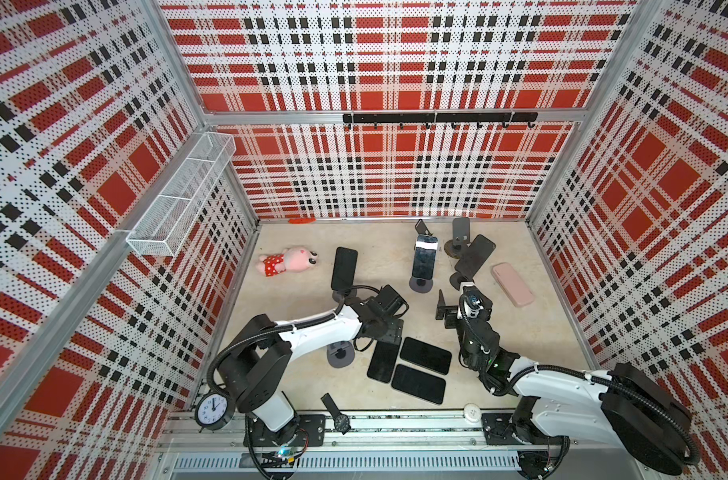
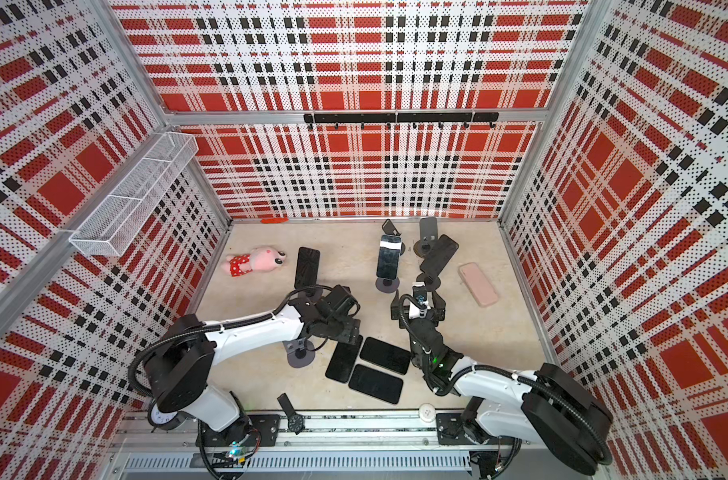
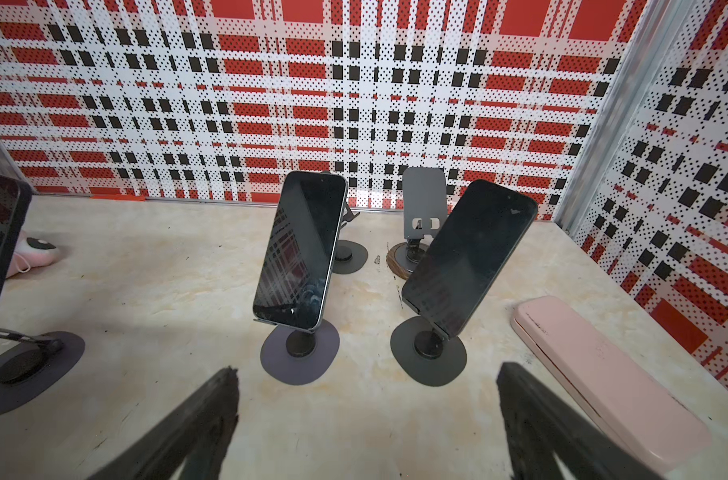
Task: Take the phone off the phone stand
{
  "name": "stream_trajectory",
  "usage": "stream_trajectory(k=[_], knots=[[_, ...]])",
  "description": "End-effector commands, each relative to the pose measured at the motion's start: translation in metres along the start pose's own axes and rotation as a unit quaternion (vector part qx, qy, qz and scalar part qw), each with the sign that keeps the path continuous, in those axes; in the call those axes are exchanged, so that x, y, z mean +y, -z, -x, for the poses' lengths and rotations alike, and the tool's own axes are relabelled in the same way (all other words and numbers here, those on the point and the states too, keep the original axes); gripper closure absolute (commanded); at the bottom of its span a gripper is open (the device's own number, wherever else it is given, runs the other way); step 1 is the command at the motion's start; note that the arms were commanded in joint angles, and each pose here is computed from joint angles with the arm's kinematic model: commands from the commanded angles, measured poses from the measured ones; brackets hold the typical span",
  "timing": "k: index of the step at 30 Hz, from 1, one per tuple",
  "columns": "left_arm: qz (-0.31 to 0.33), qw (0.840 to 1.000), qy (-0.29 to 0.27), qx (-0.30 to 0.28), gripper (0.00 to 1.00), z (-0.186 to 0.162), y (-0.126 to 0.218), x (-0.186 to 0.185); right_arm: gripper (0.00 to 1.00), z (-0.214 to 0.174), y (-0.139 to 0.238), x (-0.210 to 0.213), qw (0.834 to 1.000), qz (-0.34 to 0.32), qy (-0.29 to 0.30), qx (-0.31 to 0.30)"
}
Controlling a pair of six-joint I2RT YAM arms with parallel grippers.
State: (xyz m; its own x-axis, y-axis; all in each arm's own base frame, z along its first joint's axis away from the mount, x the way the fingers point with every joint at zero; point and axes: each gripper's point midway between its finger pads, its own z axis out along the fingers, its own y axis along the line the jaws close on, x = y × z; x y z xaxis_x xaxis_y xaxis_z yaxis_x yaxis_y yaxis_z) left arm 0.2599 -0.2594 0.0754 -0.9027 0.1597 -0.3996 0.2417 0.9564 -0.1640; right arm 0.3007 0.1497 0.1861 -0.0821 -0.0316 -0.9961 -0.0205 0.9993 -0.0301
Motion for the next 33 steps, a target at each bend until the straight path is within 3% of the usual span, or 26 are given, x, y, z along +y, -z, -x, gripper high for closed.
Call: stream_trajectory(k=[1, 7, 12, 15, 17, 22, 24, 27, 30, 33], knots=[[-0.004, 0.996, 0.011, -0.085, 0.18, 0.049, 0.048, 0.004, 0.00, -0.003, -0.007, 0.008, 1.000, 0.002, -0.003, 0.016], [-0.010, 0.968, 0.059, -0.245, 0.09, 0.115, 0.123, 0.044, 0.00, -0.009, -0.015, 0.025, 0.998, 0.026, -0.032, 0.043], [-0.072, 0.926, 0.128, -0.349, 0.02, 0.149, 0.150, 0.096, 0.00, -0.011, -0.024, 0.025, 0.995, 0.008, -0.071, 0.064], [-0.063, 0.902, 0.154, -0.398, 0.02, 0.154, 0.158, 0.129, 0.00, -0.005, -0.032, 0.037, 0.994, 0.027, -0.069, 0.083], [-0.045, 0.897, 0.161, -0.410, 0.02, 0.150, 0.154, 0.149, 0.00, 0.002, -0.035, 0.041, 0.994, 0.030, -0.061, 0.084], [0.015, 0.903, 0.179, -0.389, 0.02, 0.129, 0.123, 0.205, 0.00, 0.026, -0.047, 0.040, 0.992, 0.037, -0.070, 0.099], [0.039, 0.895, 0.194, -0.400, 0.02, 0.122, 0.117, 0.225, 0.00, 0.033, -0.056, 0.033, 0.989, 0.038, -0.080, 0.119], [0.091, 0.878, 0.197, -0.426, 0.02, 0.111, 0.112, 0.245, 0.00, 0.044, -0.070, 0.004, 0.988, -0.007, -0.090, 0.128], [0.103, 0.871, 0.182, -0.444, 0.02, 0.104, 0.107, 0.248, 0.00, 0.052, -0.084, -0.018, 0.984, -0.035, -0.089, 0.147], [0.125, 0.866, 0.171, -0.452, 0.02, 0.097, 0.105, 0.254, 0.00, 0.048, -0.099, -0.050, 0.970, -0.084, -0.126, 0.192]])
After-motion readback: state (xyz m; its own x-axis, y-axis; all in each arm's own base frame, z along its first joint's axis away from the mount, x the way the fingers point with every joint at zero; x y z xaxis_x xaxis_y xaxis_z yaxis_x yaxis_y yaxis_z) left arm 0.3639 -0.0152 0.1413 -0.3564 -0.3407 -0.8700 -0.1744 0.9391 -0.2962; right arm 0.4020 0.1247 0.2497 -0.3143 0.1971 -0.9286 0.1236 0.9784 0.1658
